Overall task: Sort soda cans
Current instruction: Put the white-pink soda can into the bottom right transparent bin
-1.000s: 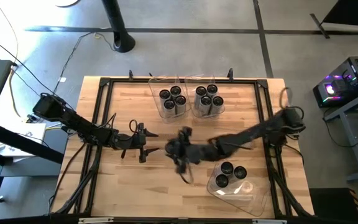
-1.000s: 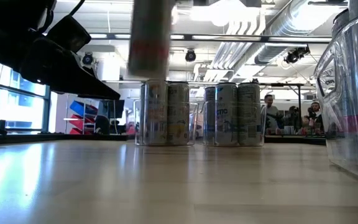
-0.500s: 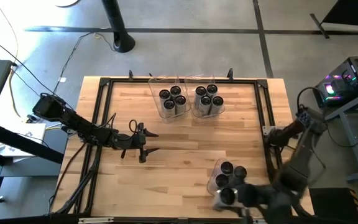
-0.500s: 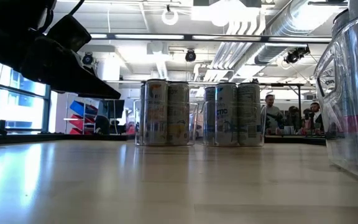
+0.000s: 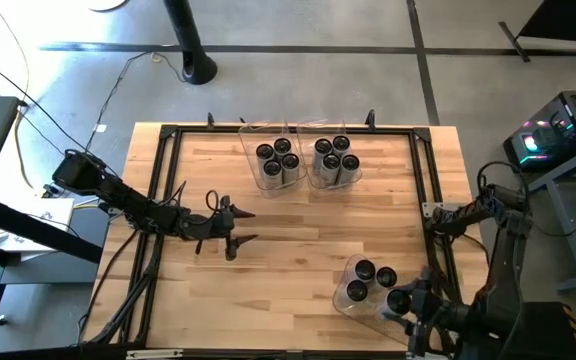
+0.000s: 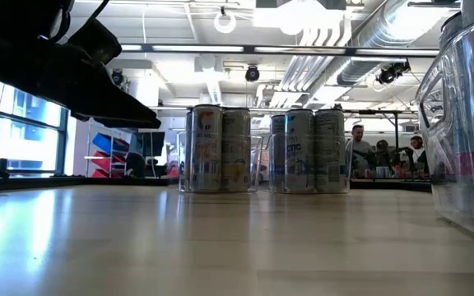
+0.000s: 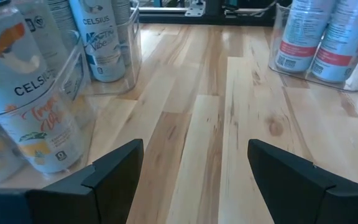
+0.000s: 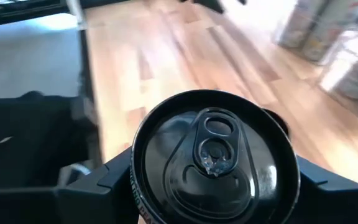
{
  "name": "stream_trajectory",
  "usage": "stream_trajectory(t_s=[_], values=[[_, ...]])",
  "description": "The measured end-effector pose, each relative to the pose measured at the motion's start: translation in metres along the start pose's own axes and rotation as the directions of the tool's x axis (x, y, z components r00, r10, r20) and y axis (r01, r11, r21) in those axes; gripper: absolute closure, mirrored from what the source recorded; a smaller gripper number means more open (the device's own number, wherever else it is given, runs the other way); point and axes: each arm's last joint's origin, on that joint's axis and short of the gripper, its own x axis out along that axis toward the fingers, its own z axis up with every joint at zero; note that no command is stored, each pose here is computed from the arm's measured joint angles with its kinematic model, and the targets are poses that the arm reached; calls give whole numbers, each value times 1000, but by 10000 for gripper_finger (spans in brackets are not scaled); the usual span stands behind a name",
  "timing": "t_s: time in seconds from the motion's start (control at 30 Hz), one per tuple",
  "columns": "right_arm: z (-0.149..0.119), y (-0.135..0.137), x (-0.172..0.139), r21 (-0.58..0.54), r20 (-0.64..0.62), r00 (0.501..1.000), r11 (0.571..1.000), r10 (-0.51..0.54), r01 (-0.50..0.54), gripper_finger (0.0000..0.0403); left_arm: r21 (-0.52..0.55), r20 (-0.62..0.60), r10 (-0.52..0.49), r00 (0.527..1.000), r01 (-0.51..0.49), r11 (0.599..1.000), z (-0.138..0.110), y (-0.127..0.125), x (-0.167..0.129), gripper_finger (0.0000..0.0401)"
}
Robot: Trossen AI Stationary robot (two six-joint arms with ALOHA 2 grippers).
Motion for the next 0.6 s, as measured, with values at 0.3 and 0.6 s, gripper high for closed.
stream_trajectory(t_s=[0.3,0.6], values=[[-28,19,29,-7,72,990,992,-121,122,163,-1,1,6,1000,-6,1000,0,0,0,117],[-49,34,70,40,34,972,972,-234,232,163,3,0,12,1000,-12,1000,0,2,1,117]])
